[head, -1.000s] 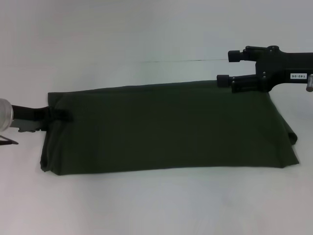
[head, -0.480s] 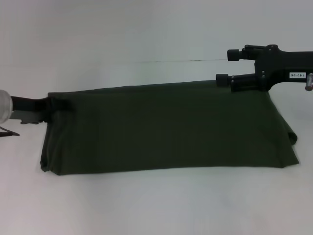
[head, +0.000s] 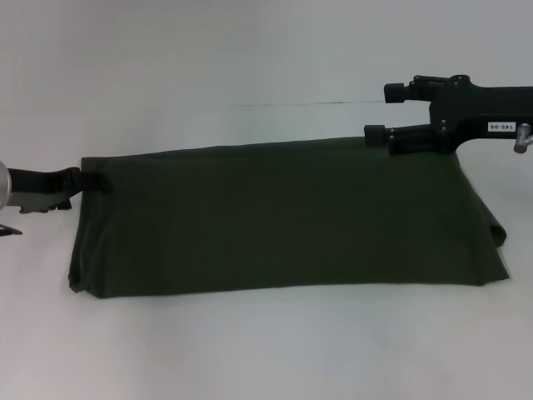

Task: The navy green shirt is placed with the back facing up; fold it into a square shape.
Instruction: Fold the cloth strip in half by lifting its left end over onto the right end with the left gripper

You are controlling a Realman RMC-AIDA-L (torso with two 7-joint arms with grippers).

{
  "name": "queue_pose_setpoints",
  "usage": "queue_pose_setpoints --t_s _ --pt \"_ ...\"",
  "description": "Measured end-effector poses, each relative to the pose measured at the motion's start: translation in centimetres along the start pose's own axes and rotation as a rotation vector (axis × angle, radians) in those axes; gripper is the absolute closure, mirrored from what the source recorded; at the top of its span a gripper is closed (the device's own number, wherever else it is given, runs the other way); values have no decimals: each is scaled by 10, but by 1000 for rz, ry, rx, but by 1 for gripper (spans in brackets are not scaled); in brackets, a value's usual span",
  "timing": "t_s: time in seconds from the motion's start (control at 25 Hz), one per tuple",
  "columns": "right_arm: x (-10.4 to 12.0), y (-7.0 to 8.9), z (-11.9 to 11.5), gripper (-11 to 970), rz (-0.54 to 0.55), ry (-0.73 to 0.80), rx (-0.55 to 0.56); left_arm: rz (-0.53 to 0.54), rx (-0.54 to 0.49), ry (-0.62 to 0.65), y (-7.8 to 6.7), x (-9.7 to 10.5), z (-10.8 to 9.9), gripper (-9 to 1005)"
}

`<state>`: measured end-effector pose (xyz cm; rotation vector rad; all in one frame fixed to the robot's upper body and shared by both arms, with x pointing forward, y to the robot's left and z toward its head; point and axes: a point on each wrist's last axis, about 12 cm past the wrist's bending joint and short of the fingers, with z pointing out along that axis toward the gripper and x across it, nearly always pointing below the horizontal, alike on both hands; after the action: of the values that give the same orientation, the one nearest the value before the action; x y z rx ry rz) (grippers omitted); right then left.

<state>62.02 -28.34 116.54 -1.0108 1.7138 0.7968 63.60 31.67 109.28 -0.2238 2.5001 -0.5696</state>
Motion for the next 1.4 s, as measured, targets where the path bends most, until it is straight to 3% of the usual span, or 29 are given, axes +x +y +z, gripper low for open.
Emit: queue_pose_setpoints --t_s 0.72,1.08,1.4 --pt "-2 -1 1 42 -12 10 -3 28 14 43 -9 9 9 135" --pt "-4 -1 1 43 -19 9 0 10 70 45 -17 5 5 136" --pt "-4 -1 1 42 -22 13 0 1 49 22 -9 2 1 137"
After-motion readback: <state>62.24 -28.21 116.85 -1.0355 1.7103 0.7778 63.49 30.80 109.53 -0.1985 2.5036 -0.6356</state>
